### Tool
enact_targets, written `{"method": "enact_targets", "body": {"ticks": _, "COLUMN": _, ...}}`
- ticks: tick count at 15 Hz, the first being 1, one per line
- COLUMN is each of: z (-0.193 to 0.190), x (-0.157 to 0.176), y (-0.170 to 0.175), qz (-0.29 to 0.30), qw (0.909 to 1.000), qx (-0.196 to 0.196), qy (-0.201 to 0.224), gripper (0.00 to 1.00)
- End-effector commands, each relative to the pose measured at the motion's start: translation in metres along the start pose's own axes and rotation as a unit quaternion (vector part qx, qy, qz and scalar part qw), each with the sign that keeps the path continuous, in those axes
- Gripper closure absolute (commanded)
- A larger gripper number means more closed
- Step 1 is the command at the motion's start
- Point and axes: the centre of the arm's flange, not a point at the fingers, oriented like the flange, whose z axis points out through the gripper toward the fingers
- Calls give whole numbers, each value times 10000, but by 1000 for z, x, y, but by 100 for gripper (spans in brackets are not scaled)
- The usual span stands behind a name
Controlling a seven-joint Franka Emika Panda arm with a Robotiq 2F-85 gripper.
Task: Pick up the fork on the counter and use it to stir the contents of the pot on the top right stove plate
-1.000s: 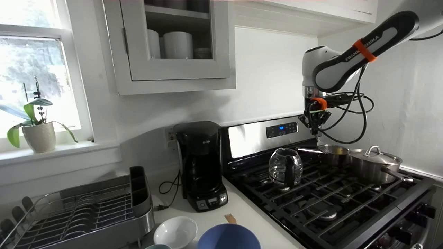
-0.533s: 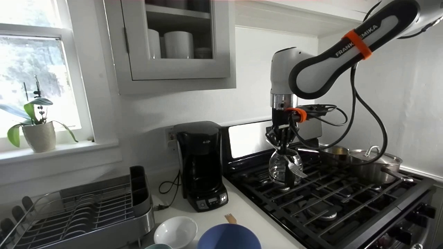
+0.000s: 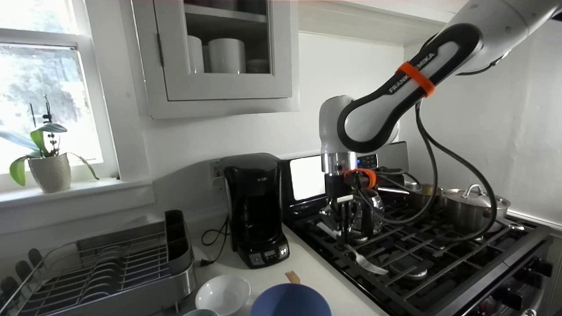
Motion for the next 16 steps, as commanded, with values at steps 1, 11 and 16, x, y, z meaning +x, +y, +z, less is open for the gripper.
{"method": "enact_targets", "body": {"ticks": 1, "z": 9, "x": 6, "y": -1, "qz": -31, "qw": 9999, "qx": 52, "qy": -96, "gripper": 86}}
{"method": "enact_targets", "body": {"ticks": 11, "z": 39, "x": 52, "y": -7, "qz": 120, "qw": 9975, "qx": 444, "qy": -545, "gripper": 97}}
{"method": "enact_targets", "body": {"ticks": 16, "z": 73, "x": 82, "y": 1, "qz": 322, "qw": 9939, "qx": 633, "qy": -841, "gripper": 97}}
